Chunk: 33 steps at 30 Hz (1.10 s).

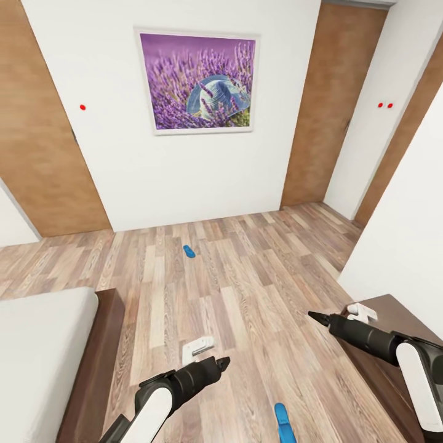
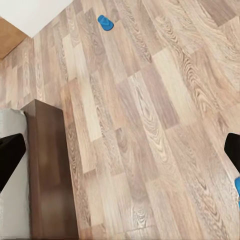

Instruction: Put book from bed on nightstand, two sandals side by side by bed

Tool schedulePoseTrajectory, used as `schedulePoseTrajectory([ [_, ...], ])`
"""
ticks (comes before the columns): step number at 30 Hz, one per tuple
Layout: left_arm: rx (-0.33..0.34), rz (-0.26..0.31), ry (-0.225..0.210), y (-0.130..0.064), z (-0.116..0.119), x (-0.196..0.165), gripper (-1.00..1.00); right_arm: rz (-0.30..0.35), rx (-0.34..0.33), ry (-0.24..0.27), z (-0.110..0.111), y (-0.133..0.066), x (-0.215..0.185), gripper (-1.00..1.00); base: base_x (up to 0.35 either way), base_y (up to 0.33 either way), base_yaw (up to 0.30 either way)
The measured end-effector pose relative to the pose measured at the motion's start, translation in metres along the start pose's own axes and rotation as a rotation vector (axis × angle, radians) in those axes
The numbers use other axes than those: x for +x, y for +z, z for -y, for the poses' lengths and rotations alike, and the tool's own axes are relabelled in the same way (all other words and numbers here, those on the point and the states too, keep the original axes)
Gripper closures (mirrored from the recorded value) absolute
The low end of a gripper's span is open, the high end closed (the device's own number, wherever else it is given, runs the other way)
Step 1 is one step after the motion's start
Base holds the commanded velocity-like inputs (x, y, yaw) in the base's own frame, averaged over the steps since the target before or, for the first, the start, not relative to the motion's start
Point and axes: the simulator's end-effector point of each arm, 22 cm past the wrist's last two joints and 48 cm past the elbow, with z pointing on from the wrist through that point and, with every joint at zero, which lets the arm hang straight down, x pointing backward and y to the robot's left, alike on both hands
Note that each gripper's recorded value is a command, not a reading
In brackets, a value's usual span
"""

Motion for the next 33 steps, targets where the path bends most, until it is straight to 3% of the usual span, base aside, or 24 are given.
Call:
schedulePoseTrajectory([
  [33, 0.003, -0.001, -0.005, 0.0001, 0.0013, 0.0, -1.0, 0.001, 0.0, -0.001, -0.0002, 0.0001, -0.0006, -1.0, 0.0, 0.0, 0.284],
])
